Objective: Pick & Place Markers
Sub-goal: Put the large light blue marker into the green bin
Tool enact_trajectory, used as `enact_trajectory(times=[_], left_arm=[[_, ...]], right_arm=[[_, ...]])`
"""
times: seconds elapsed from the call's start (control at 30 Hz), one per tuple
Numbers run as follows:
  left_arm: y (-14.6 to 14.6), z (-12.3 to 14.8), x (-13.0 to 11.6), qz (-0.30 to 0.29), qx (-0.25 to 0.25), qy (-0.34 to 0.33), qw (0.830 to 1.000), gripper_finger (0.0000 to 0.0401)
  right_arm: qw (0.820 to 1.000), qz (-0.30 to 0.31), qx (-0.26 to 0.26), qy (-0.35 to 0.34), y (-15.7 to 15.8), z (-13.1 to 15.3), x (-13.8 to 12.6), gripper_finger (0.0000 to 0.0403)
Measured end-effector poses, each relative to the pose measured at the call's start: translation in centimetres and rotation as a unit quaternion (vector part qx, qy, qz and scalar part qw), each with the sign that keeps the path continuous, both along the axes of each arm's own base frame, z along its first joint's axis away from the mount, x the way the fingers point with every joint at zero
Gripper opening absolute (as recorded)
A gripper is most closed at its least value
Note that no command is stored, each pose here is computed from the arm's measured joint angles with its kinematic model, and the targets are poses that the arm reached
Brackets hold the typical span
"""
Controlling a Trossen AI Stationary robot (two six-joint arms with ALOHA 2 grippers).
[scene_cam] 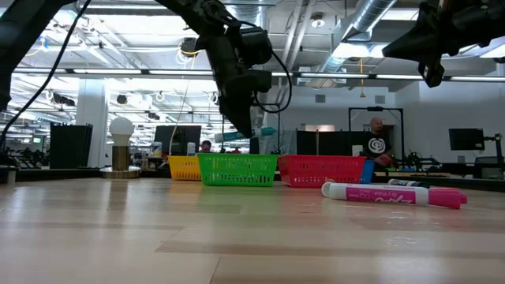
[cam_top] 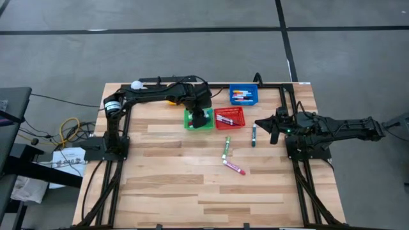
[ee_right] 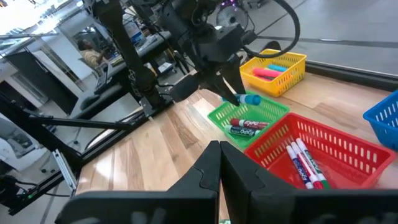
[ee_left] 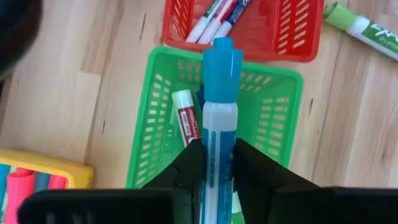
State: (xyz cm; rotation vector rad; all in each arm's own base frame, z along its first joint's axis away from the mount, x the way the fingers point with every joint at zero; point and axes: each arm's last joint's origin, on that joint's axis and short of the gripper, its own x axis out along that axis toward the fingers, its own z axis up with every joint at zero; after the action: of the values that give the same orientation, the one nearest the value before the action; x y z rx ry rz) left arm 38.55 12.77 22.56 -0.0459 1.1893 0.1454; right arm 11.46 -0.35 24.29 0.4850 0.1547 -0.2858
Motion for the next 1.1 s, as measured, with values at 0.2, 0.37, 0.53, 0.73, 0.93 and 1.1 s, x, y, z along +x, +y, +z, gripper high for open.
enact_trajectory(times=[0.2, 0.37, 0.53, 0.73, 0.93, 1.1], left_arm=[[0.2, -1.1, -0.5, 0.002, -0.015, 0.008, 1.0, 0.0068], [0.0, -2.6, -1.0, 0.002, -0.03, 0.019, 0.999, 0.0069], [0.1, -2.9, -0.8, 0.003, -0.026, 0.002, 1.0, 0.007], [0.1, -2.8, -0.7, 0.002, -0.025, -0.002, 1.0, 0.007], [0.2, -3.3, -0.7, 0.0, -0.028, -0.001, 1.0, 0.007], [0.6, -4.3, -1.3, 0.012, -0.034, 0.01, 0.999, 0.0071]], right_arm=[[1.0, 0.0, 0.0, 0.005, 0.0, -0.1, 0.0, 0.0], [1.0, 0.0, 0.0, 0.005, 0.0, -0.1, 0.0, 0.0], [1.0, 0.0, 0.0, 0.005, 0.0, -0.1, 0.0, 0.0], [1.0, 0.0, 0.0, 0.005, 0.0, -0.1, 0.0, 0.0], [1.0, 0.0, 0.0, 0.005, 0.0, -0.1, 0.0, 0.0], [1.0, 0.0, 0.0, 0.004, 0.0, -0.1, 0.0, 0.0]])
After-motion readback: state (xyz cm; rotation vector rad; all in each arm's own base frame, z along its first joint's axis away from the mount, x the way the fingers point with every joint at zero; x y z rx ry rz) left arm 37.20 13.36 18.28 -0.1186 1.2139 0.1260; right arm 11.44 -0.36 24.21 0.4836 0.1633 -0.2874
